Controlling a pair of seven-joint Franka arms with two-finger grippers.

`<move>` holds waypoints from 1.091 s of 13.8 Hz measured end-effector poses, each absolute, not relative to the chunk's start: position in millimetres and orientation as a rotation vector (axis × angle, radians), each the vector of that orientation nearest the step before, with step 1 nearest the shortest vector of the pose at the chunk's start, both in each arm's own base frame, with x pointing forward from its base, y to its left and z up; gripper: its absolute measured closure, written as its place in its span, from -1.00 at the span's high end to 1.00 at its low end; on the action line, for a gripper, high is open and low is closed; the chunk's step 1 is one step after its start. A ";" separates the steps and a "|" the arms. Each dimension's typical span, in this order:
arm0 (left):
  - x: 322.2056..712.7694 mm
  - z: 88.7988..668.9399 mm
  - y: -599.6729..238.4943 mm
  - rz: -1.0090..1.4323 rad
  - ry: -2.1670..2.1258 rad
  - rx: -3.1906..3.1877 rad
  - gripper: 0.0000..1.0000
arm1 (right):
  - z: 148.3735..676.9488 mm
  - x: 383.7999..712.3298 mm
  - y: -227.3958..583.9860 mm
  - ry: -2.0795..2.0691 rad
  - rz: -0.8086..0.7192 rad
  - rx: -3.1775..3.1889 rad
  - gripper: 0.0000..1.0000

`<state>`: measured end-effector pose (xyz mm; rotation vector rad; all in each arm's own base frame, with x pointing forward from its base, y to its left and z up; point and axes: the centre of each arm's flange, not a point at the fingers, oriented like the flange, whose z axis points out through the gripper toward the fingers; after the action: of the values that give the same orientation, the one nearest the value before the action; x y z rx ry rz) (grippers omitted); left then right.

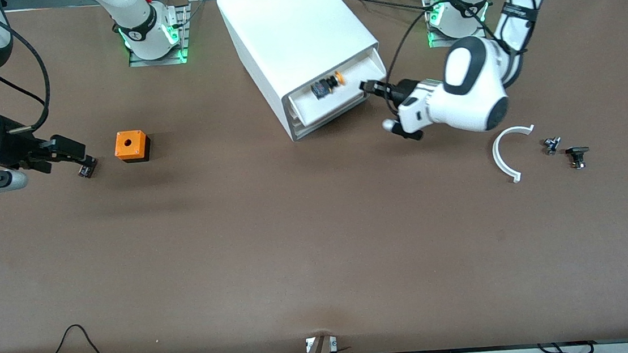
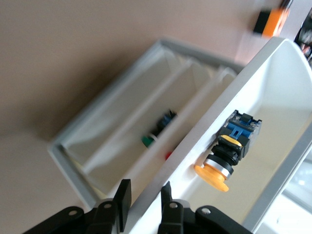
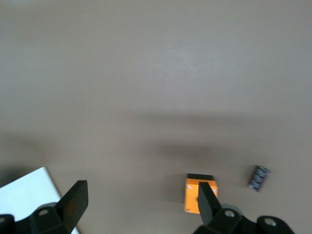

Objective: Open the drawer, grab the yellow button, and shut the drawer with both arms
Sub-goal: 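Pull the drawer open with the left gripper while the right gripper advances, then reach the right gripper into the open drawer while the left gripper withdraws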

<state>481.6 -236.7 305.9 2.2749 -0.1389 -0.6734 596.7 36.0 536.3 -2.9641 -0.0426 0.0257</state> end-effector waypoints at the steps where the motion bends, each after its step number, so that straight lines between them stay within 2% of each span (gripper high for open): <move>1: 489.4 305.9 -225.1 -0.640 -0.122 2.284 -0.41 | 533.5 599.6 45.5 -0.065 0.024 -2.946 1.00; 4: 499.4 308.1 -215.0 -0.589 -0.100 2.299 -0.35 | 530.2 613.0 89.8 -0.183 0.007 -2.930 1.00; 8: 515.6 322.6 -204.6 -0.496 -0.052 2.330 0.40 | 521.8 634.2 151.6 -0.406 -0.032 -2.905 1.00; 11: 534.7 357.5 -188.4 -0.307 -0.070 2.436 0.98 | 515.5 640.7 211.8 -0.610 -0.061 -2.867 1.00; 15: 564.4 439.2 -75.4 -0.016 0.078 2.499 1.00 | 515.7 627.7 295.0 -0.943 -0.094 -2.752 1.00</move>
<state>564.4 -75.4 439.2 2.4991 0.0781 -0.0161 627.7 295.0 515.7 -2.7518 -0.9428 -0.0940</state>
